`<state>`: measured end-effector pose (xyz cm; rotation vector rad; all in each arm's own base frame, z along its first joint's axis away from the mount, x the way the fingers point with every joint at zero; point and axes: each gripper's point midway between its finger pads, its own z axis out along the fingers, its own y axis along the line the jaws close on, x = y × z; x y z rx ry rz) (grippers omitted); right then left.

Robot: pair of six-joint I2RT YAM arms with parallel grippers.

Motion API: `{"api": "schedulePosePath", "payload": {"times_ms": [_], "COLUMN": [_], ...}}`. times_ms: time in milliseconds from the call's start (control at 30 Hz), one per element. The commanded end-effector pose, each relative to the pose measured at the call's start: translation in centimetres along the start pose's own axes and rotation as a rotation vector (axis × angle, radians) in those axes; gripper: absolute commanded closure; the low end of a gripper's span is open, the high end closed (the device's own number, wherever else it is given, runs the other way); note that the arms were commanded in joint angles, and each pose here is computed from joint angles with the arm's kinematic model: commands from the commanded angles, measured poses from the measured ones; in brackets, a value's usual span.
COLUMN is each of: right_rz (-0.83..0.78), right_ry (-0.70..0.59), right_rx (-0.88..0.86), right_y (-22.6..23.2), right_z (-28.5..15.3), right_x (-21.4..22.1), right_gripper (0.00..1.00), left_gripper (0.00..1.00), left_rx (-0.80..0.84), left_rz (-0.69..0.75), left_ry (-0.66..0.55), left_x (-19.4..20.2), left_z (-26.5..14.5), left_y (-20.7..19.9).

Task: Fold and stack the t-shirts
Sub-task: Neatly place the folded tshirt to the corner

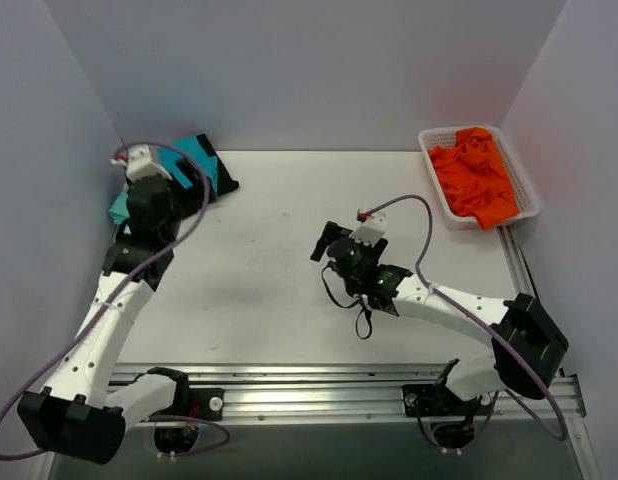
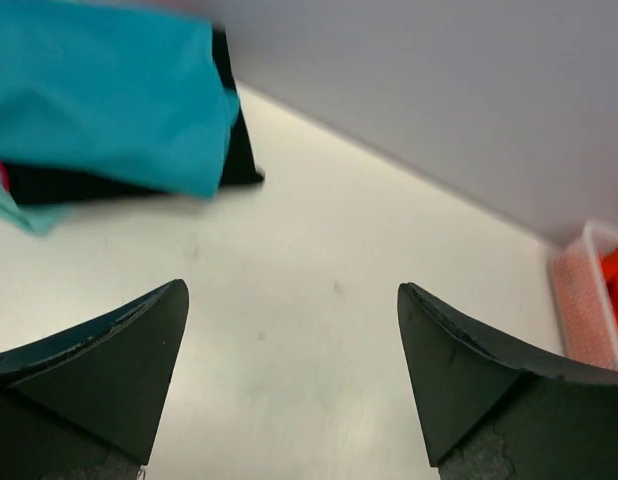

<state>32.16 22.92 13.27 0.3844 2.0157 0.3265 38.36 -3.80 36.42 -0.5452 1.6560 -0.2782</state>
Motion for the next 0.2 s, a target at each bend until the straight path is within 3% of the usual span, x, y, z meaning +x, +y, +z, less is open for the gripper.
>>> {"api": "schedulePosePath", "payload": {"times_ms": [0, 167], "right_rz": [-0.035, -0.068], "right_ry": [-0.131, -0.213], "right_rx": [-0.015, -0.065], "right_y": [2.4, 4.5], "right_z": [-3.1, -6.7], "right_x": [-3.3, -4.5], "right_gripper": [0.00, 0.00], "left_gripper": [0.06, 0.06], "left_rx": [0.110, 0.139], "left_rz": [0.057, 0.132], "left_ry": [0.116, 0.220], "left_x": [7.0, 12.9], "left_z": [-2.0, -4.4], "left_y": [-0.7, 1.1]}}
